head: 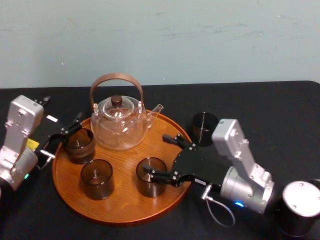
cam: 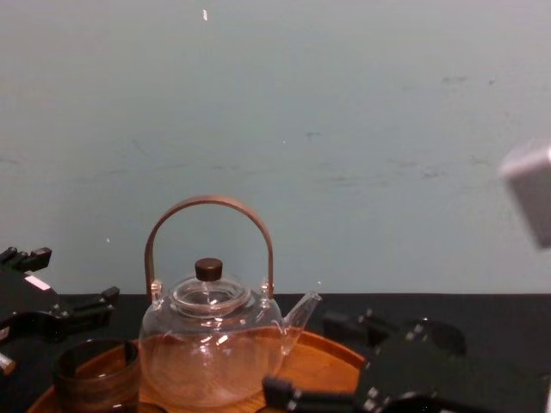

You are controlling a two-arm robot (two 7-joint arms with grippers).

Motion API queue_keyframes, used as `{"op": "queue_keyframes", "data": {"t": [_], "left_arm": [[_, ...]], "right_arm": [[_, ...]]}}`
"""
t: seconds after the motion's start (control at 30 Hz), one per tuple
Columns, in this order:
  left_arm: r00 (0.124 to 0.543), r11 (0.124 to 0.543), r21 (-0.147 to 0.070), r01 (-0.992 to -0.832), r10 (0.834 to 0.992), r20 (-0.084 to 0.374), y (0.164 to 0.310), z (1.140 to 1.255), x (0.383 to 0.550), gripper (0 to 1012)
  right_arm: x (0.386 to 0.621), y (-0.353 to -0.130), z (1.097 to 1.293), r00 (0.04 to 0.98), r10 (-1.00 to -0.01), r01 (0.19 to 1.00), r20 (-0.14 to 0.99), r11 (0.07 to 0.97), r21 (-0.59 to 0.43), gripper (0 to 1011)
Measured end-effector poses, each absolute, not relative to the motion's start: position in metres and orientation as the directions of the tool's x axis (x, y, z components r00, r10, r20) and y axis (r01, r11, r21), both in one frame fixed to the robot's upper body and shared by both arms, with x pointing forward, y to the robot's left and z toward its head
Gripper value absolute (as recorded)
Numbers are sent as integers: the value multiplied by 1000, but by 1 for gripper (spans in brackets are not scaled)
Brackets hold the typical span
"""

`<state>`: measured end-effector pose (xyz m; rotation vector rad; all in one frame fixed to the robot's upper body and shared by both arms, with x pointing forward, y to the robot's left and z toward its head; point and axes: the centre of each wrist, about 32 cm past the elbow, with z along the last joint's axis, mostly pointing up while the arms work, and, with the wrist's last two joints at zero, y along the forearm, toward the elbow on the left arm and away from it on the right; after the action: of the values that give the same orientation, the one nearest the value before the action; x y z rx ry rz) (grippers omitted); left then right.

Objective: Pick up the glass from the table and place it on the tray.

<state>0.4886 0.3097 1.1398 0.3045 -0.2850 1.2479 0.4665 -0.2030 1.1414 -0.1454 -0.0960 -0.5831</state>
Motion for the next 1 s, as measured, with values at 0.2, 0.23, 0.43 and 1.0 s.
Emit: {"op": "queue_keyframes", "data": {"t": [0.2,0.23,0.43,1.0], "left_arm": [[292,287,70,-955,880,374,310,1140,489,1001],[292,287,70,-955,880,374,310,1140,489,1001],[292,287,70,-955,880,374,310,1140,489,1001],[292,287,70,-955,880,374,310,1140,489,1001]], "right_arm": [[456,-217,1158,825,-545,555,151,831,-28,1002],[455,-221,1160,820,-551,560,153,828,-19,1002],[452,-241,1163,788,-599,605,143,796,-1,1002],[450,-296,1141,630,-771,776,88,626,-69,1002]]}}
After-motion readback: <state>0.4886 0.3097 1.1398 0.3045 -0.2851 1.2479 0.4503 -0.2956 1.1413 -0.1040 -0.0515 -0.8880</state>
